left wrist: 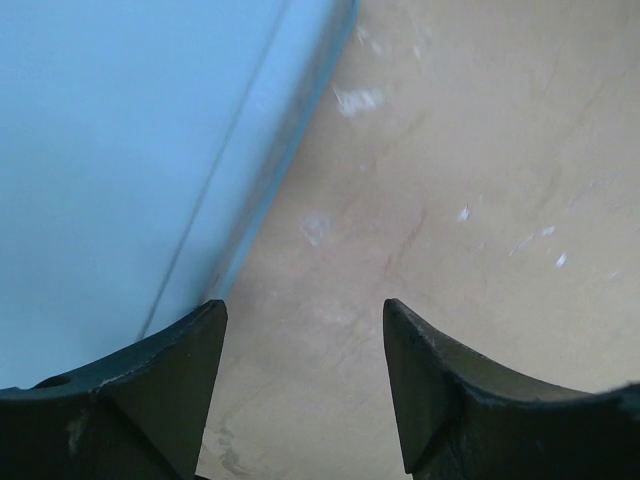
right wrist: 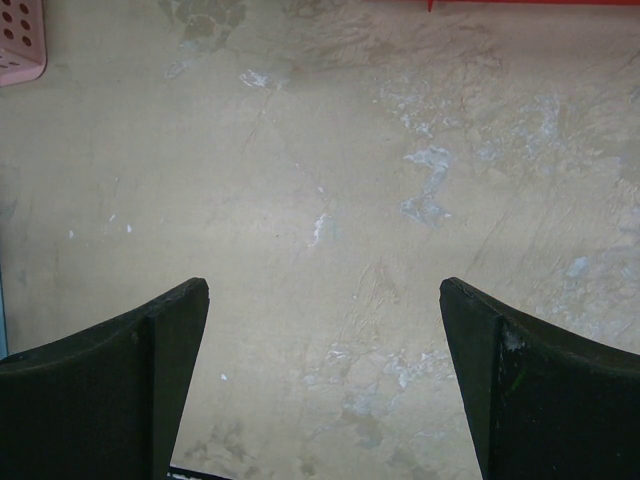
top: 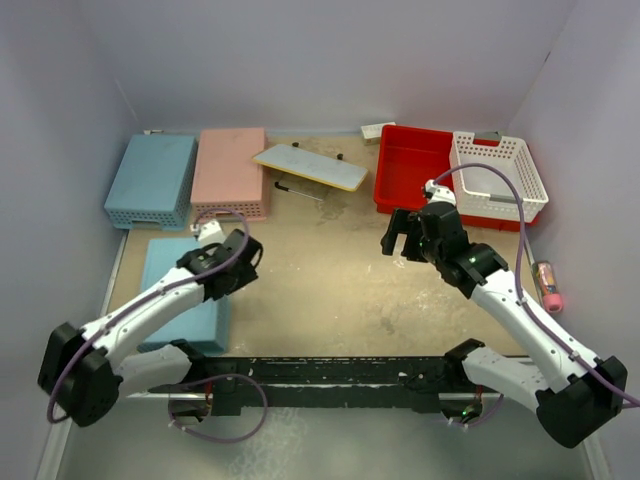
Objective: Turn the large container upside down
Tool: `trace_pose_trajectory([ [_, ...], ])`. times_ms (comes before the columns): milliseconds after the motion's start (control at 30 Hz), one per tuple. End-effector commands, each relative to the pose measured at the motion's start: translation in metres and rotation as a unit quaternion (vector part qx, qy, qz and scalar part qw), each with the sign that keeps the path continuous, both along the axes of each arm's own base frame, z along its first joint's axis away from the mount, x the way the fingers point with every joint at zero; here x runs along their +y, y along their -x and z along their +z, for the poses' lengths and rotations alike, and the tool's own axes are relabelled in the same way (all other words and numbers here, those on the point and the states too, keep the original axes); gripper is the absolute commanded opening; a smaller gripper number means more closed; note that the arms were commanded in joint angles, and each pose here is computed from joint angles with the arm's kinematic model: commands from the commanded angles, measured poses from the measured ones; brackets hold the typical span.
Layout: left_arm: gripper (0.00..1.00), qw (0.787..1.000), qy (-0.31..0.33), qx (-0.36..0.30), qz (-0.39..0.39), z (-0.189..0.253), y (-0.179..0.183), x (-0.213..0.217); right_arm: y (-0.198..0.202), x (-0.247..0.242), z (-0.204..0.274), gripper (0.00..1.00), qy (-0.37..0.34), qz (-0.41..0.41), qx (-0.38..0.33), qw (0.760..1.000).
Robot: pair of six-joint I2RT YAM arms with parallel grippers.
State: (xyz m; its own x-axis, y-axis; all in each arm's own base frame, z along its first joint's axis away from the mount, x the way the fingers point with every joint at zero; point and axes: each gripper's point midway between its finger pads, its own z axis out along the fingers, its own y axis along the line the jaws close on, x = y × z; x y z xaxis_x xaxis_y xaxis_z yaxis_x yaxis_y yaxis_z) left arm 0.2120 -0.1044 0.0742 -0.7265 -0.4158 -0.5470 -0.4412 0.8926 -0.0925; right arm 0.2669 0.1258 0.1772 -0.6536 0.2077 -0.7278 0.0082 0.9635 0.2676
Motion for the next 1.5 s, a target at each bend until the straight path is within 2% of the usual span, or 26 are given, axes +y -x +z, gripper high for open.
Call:
trace_pose_trajectory([
  [0, 0.61, 0.991, 0.001, -0.082, 0.104, 0.042, -0.016, 0.045, -0.003, 0.002, 0.004, 1.0, -0.001, 0.007, -0.012, 1.0],
  [133, 0.61, 0.987, -0.024, -0.076, 0.138, 0.048, -0.023, 0.078, -0.002, 0.002, 0.004, 1.0, -0.003, 0.007, -0.013, 1.0],
  [233, 0.59, 0.991, -0.015, -0.066, 0.112, 0.051, -0.029, 0.072, 0.0, -0.001, 0.005, 1.0, 0.0, 0.005, -0.015, 1.0],
  [333, 0.57, 0.996, 0.01, -0.052, 0.066, 0.049, -0.031, 0.054, 0.001, -0.005, 0.005, 1.0, 0.004, -0.001, -0.019, 1.0],
  [533, 0.57, 0.995, -0.003, -0.102, -0.02, 0.075, -0.031, -0.01, -0.001, 0.002, 0.001, 1.0, -0.011, 0.004, -0.016, 1.0],
  [633, 0.58, 0.993, -0.022, -0.1, -0.052, 0.066, -0.031, -0.04, -0.004, 0.007, -0.004, 1.0, -0.014, 0.008, -0.006, 1.0],
  [733, 0.58, 0.995, -0.034, -0.072, -0.061, 0.036, -0.03, -0.054, -0.007, 0.006, -0.001, 1.0, -0.009, 0.004, -0.008, 1.0],
  [833, 0.58, 0.997, -0.043, -0.053, -0.043, 0.011, -0.024, -0.044, -0.007, 0.003, 0.002, 1.0, -0.004, 0.002, -0.016, 1.0],
  [933, 0.59, 0.999, -0.037, -0.03, -0.006, -0.002, -0.017, -0.016, -0.006, 0.0, 0.002, 1.0, 0.002, 0.0, -0.018, 1.0],
  [1067, 0.59, 0.991, -0.028, -0.009, 0.13, -0.012, -0.005, 0.064, -0.007, -0.001, 0.0, 1.0, 0.006, -0.001, -0.019, 1.0],
  [1133, 0.59, 0.985, -0.007, -0.022, 0.172, -0.007, -0.006, 0.085, -0.008, -0.001, 0.001, 1.0, 0.007, -0.002, -0.02, 1.0],
  [1267, 0.59, 0.979, -0.013, -0.035, 0.201, 0.012, -0.021, 0.106, -0.007, -0.001, 0.004, 1.0, 0.002, 0.0, -0.024, 1.0],
  [1467, 0.59, 0.985, -0.009, -0.041, 0.167, 0.034, -0.039, 0.099, -0.001, -0.011, 0.009, 1.0, 0.012, -0.009, -0.038, 0.999],
])
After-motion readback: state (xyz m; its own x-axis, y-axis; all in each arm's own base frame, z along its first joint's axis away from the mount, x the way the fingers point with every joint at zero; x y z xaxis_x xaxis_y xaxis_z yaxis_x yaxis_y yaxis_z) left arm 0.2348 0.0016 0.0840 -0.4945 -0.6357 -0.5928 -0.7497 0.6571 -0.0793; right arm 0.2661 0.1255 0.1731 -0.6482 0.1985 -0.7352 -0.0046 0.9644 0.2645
